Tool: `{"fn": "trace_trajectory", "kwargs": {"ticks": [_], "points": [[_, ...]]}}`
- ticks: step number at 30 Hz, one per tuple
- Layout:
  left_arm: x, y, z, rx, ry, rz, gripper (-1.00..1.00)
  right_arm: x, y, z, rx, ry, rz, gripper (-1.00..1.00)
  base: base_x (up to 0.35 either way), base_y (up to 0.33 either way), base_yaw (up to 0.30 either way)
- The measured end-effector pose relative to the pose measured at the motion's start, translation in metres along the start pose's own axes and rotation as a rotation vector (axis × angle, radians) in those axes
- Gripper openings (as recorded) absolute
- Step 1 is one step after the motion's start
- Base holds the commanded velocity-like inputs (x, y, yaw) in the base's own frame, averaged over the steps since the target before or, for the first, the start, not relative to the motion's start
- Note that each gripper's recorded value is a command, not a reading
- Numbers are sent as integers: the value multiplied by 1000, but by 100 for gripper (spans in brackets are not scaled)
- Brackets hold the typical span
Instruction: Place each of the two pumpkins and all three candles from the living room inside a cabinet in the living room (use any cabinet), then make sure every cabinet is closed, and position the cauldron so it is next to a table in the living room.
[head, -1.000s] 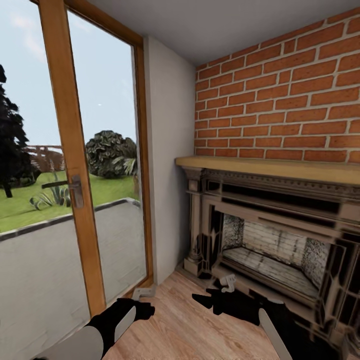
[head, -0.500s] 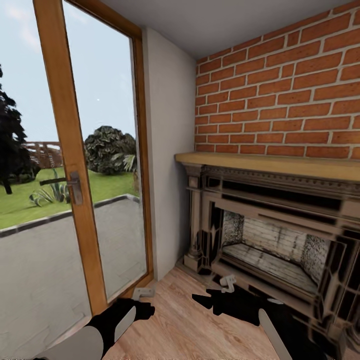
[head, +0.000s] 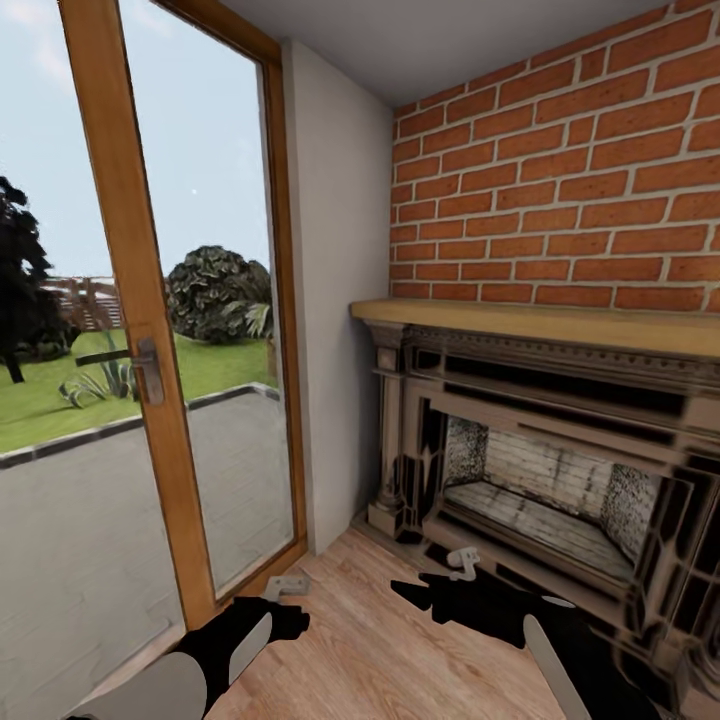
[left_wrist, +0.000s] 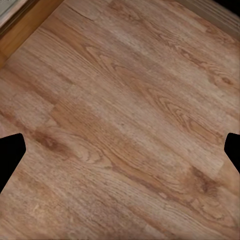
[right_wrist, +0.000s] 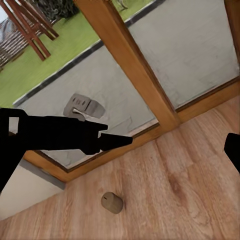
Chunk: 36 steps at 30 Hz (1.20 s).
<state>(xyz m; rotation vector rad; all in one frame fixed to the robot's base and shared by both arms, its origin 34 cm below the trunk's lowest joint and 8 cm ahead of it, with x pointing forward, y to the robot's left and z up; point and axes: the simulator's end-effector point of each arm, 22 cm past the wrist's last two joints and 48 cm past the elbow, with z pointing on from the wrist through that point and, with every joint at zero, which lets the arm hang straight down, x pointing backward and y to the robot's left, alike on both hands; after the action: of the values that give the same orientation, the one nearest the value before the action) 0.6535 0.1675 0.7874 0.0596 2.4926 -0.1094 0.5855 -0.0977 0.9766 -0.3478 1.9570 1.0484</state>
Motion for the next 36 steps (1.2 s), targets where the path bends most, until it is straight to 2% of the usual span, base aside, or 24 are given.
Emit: {"fn": "trace_trajectory", "kwargs": {"ticks": [8,36], "points": [[-2,0,0,0,-7,-1,100,-1,-2,-1,3,-6,5,100,0,0,-202],[-5,0,0,-1,-24,-3,100,2,-5,-1,6,-1,14,100,0,0,-291]]}}
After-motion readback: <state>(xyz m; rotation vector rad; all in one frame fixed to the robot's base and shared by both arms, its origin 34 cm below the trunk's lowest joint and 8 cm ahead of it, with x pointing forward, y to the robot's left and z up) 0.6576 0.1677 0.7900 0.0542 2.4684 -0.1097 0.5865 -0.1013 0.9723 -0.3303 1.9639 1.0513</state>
